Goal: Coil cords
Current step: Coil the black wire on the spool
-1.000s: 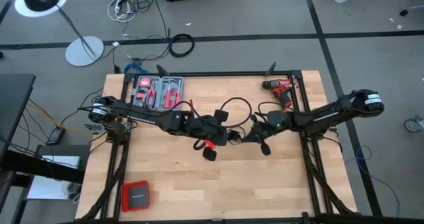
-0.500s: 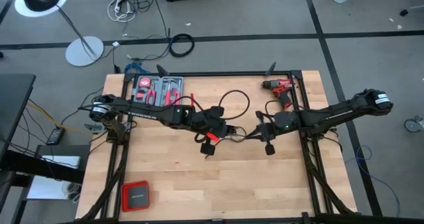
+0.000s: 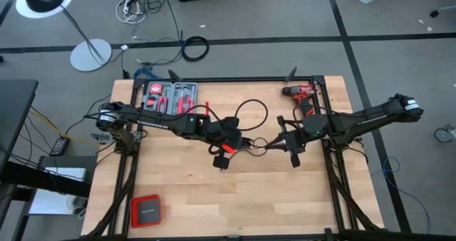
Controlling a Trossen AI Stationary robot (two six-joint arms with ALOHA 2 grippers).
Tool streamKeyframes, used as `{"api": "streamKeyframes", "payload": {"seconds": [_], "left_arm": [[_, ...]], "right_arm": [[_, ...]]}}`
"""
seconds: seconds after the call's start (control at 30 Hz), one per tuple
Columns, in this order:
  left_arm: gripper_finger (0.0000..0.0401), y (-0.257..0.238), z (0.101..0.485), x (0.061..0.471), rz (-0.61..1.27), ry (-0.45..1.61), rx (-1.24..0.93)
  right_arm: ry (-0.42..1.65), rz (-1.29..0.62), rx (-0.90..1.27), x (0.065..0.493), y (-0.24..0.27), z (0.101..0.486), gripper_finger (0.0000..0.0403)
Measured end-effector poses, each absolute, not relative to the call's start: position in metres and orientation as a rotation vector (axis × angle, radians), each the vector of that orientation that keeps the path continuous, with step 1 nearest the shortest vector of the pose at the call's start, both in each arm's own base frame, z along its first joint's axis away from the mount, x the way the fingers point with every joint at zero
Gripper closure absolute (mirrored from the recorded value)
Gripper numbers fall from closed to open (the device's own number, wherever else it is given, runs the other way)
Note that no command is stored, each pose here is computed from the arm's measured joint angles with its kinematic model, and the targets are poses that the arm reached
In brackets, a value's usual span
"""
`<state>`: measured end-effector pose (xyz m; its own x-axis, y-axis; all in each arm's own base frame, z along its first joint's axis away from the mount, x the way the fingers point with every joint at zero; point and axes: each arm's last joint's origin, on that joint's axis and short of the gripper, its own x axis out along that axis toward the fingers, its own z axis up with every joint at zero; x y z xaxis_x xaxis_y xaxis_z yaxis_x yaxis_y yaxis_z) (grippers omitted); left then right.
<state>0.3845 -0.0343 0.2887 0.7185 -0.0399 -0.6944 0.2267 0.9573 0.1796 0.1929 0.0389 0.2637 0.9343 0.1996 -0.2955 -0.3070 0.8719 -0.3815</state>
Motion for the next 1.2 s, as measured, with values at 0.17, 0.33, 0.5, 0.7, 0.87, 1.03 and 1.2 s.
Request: {"api": "streamKeyframes", "payload": {"seconds": [0.17,0.33,0.5,0.7,0.87,1.03,1.2], "left_arm": [[0.0401,-0.036,0.289,0.385,-0.192,0.742,0.242],[0.0401,-0.04,0.29,0.385,-0.244,0.731,0.225],[0.0401,-0.042,0.292,0.387,-0.309,0.69,0.199],[0.0401,-0.043,0.296,0.389,-0.344,0.64,0.194],[0.0401,-0.042,0.297,0.39,-0.357,0.621,0.195],[0.0401,-0.045,0.297,0.39,-0.415,0.61,0.192],[0.0401,-0.047,0.299,0.391,-0.483,0.566,0.215]], "right_arm": [[0.24,0.191,-0.575,0.194,0.038,0.272,0.0403],[0.257,0.14,-0.674,0.197,0.034,0.27,0.0403],[0.175,0.112,-0.741,0.204,0.031,0.276,0.0402],[0.076,0.137,-0.771,0.223,0.03,0.274,0.0402],[0.031,0.128,-0.791,0.242,0.025,0.267,0.0401],[-0.035,0.2,-0.76,0.252,0.017,0.263,0.0401],[-0.047,0.309,-0.634,0.259,0.012,0.255,0.0401]]}}
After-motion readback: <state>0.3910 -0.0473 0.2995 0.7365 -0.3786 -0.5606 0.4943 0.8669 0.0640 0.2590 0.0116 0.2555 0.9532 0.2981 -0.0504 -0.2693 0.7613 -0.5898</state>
